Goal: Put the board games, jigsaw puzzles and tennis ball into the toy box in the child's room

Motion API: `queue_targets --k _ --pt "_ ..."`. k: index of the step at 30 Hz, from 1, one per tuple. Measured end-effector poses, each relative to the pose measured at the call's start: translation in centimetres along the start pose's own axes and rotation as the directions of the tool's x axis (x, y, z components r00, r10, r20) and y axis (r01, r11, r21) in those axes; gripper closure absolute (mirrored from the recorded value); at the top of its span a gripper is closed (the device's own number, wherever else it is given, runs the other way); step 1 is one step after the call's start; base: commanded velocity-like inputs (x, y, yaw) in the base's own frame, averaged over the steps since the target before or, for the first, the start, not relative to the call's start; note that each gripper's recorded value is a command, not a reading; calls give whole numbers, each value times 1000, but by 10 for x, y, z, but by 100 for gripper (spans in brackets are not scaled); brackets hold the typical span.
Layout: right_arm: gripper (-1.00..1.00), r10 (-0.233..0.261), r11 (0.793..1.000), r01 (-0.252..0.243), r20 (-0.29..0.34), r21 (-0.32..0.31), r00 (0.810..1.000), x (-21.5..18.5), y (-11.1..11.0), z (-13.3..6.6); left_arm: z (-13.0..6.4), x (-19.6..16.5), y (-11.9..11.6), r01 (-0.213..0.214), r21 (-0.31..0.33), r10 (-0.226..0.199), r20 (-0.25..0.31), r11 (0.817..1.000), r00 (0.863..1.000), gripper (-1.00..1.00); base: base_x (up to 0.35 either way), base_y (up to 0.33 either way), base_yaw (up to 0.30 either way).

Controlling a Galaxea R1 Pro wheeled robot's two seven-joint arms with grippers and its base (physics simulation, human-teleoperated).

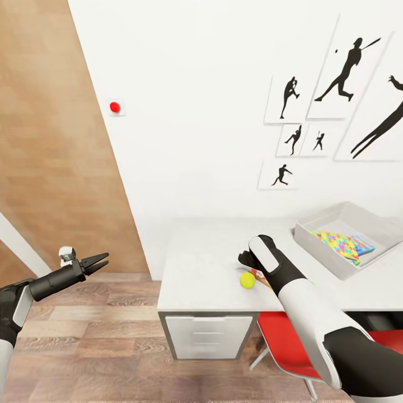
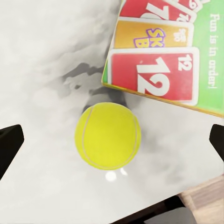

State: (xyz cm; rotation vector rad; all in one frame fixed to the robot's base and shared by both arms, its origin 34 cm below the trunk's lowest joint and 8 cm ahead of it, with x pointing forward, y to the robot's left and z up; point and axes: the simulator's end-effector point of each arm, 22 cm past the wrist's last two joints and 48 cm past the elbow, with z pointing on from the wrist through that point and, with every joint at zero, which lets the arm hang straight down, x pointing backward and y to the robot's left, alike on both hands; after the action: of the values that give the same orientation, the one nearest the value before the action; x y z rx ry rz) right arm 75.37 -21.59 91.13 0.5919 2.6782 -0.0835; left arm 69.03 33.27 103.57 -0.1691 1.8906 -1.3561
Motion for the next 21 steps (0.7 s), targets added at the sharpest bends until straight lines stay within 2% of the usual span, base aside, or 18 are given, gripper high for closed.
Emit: queue_targets --k 21 --pt "-100 -4 1000 4 -31 13 1000 11 -2 19 3 10 18 25 -19 -26 -15 999 1000 -100 0 0 0"
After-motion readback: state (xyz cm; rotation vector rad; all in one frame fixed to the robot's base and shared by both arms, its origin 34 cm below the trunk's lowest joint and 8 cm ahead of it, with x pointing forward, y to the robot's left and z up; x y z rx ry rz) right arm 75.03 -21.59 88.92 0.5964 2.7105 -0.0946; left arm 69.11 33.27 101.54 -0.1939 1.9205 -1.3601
